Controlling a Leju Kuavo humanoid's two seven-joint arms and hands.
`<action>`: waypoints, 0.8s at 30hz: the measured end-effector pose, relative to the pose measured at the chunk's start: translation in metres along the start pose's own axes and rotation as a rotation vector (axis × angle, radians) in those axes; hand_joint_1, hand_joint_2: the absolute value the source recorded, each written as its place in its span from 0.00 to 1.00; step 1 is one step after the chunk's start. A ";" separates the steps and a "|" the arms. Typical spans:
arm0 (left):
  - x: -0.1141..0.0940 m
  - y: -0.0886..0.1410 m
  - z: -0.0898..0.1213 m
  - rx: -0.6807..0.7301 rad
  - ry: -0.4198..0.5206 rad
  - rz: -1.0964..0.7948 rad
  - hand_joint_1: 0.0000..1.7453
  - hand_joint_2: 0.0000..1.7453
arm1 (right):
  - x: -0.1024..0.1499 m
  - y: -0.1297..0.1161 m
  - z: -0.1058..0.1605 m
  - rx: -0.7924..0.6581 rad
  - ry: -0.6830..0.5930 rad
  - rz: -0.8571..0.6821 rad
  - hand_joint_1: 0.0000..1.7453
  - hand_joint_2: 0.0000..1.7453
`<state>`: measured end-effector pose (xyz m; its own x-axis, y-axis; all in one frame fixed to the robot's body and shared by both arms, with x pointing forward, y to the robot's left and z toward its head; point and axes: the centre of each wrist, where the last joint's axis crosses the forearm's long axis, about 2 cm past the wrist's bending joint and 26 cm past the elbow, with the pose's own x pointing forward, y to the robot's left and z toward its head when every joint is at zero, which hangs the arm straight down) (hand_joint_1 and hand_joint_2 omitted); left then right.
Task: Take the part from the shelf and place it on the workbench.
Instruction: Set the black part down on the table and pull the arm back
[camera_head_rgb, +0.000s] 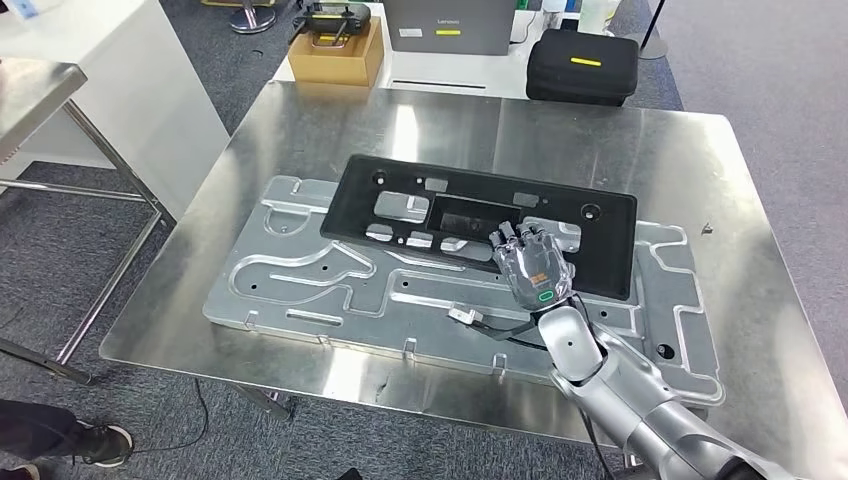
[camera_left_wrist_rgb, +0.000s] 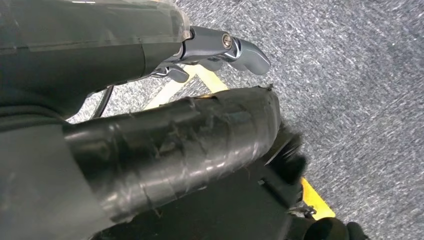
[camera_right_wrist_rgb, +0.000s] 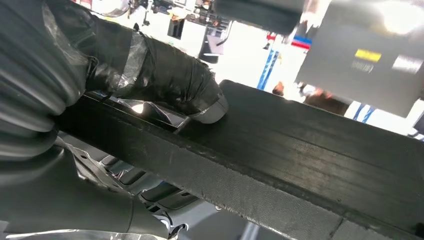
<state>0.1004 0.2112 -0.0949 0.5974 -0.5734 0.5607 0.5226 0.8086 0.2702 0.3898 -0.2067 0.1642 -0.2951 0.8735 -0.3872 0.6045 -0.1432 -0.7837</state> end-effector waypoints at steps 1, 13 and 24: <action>0.000 0.000 0.000 0.000 0.001 0.001 0.00 0.00 | -0.001 0.004 0.003 0.015 -0.012 0.006 0.97 1.00; -0.002 0.001 0.000 0.012 0.001 0.009 0.00 0.00 | -0.028 0.023 0.024 0.125 -0.055 0.049 0.00 1.00; -0.007 0.000 0.003 0.032 0.015 0.025 0.00 0.00 | -0.035 0.020 0.049 0.091 -0.043 -0.002 0.00 0.00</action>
<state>0.0947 0.2157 -0.0967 0.6189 -0.5547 0.5562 0.4878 0.8264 0.2814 0.3759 -0.2627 0.1389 -0.3289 0.8531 -0.4050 0.5351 -0.1851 -0.8243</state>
